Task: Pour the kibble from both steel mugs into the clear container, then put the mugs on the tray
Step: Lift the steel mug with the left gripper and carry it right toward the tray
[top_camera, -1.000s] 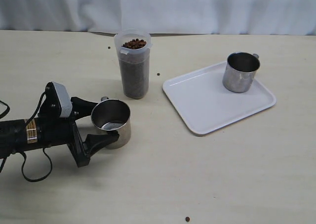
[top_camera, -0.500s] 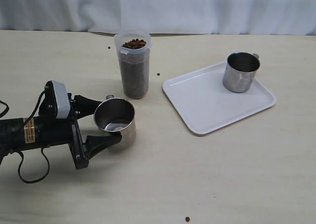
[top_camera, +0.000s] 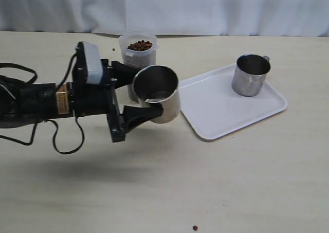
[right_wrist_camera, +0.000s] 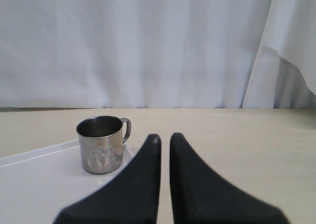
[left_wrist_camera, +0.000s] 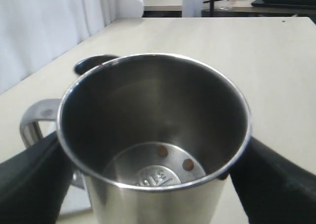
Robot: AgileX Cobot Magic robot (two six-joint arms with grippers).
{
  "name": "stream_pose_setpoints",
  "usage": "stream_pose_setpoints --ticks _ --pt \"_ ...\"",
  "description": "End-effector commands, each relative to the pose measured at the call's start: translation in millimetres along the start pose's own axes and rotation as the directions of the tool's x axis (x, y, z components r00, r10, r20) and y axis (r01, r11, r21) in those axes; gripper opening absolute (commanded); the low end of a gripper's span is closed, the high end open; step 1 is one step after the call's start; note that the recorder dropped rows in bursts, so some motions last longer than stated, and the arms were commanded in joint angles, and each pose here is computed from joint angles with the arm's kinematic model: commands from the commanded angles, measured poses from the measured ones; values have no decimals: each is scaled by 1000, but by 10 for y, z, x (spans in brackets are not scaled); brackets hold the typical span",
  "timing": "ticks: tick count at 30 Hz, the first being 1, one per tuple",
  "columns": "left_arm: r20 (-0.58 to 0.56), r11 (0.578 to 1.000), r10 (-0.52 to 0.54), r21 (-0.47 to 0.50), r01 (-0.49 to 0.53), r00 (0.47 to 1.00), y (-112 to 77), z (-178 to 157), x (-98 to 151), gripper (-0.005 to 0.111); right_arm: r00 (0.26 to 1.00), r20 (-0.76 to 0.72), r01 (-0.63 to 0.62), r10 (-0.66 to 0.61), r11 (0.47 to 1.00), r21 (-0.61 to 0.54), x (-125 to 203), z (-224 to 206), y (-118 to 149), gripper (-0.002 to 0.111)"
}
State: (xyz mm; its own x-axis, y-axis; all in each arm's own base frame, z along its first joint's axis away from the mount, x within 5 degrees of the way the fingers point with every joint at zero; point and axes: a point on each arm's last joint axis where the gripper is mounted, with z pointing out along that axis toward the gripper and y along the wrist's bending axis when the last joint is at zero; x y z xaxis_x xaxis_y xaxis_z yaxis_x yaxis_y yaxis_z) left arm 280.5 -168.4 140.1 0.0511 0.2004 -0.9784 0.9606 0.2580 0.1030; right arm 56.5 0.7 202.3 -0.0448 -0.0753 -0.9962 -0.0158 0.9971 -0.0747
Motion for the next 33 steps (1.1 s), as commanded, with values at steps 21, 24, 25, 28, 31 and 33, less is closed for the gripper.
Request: stream_pose_setpoints --ticks 21,24,25,28,31,33 --pt "-22 997 -40 65 41 999 -58 1313 -39 0 1000 1 -3 3 1000 8 11 -1 -4 5" --pt "-69 998 -40 49 44 997 -56 1406 47 0 1000 1 -3 3 1000 8 11 -1 -4 5" --pt "-77 998 -41 42 45 996 -49 1431 62 0 1000 1 -3 3 1000 8 11 -1 -4 5" --pt "-82 998 -51 30 53 995 -39 1487 98 0 1000 1 -3 3 1000 8 11 -1 -4 5" --pt "-72 996 -84 1 84 994 -11 1506 132 0 1000 1 -3 3 1000 8 11 -1 -4 5" --pt "-73 995 -102 -12 101 992 -4 1514 173 0 1000 1 -3 3 1000 8 11 -1 -4 5"
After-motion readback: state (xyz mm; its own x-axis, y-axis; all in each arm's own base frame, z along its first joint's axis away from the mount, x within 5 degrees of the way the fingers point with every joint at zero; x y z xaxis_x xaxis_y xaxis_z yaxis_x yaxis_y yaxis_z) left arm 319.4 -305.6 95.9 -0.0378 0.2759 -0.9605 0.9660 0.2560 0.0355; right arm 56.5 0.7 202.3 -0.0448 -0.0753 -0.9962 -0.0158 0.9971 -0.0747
